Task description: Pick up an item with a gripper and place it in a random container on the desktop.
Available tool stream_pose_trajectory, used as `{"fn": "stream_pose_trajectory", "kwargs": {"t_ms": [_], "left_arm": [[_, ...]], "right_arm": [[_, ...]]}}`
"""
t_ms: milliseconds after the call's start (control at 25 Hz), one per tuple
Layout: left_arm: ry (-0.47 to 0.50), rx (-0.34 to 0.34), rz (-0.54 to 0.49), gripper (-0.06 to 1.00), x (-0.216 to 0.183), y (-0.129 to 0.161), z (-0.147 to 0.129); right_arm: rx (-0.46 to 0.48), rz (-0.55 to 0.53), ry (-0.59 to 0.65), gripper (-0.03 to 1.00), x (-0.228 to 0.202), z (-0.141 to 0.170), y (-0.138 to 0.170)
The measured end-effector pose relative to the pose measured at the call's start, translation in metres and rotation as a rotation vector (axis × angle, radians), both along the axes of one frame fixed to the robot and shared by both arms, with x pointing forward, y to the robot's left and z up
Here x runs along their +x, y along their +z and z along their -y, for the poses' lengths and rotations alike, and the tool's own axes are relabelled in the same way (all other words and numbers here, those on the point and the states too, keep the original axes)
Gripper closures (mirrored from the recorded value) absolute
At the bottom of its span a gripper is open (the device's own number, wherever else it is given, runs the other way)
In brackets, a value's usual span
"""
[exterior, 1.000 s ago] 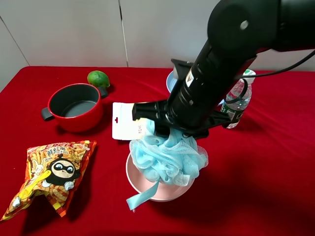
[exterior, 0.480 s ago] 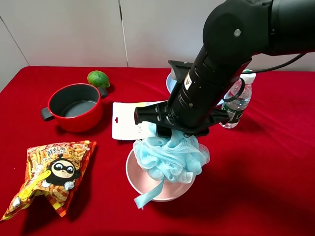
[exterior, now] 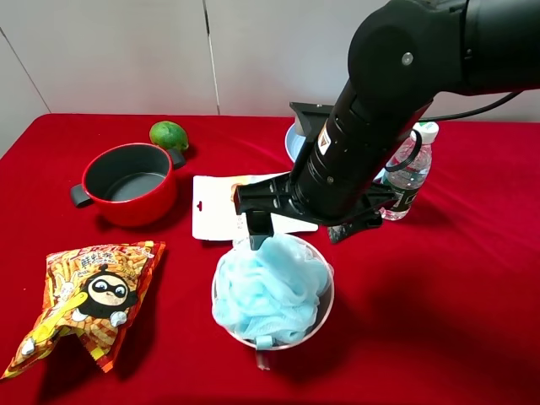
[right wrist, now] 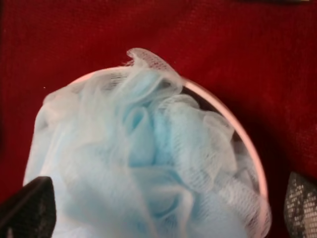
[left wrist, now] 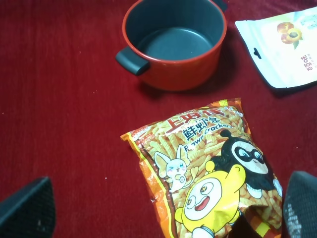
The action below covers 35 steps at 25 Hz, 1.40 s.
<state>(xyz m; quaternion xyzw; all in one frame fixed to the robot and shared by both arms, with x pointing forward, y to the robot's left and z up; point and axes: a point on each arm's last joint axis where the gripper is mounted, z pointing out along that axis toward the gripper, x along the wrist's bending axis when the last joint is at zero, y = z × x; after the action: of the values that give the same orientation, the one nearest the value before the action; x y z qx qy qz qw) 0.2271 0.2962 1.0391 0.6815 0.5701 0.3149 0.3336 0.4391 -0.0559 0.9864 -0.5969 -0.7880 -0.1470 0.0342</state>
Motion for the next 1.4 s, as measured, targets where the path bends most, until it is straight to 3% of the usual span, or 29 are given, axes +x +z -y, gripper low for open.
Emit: {"fn": "stream_pose_trajectory", "kwargs": {"t_ms": [440, 960, 1160, 1400], "left_arm": [[0.000, 0.000, 0.000, 0.04, 0.000, 0.000, 0.000], [0.000, 0.000, 0.000, 0.04, 0.000, 0.000, 0.000], [0.000, 0.000, 0.000, 0.04, 0.000, 0.000, 0.000], [0.000, 0.000, 0.000, 0.04, 0.000, 0.000, 0.000]], "right_arm": [[-0.034, -0.025, 0.028, 0.28, 0.000, 0.000, 0.012], [-0.077, 0.176, 0.335, 0.28, -0.013, 0.026, 0.083], [-0.138, 0.150, 0.439, 0.28, -0.027, 0.042, 0.096], [-0.147, 0.148, 0.464, 0.28, -0.037, 0.053, 0.103]]}}
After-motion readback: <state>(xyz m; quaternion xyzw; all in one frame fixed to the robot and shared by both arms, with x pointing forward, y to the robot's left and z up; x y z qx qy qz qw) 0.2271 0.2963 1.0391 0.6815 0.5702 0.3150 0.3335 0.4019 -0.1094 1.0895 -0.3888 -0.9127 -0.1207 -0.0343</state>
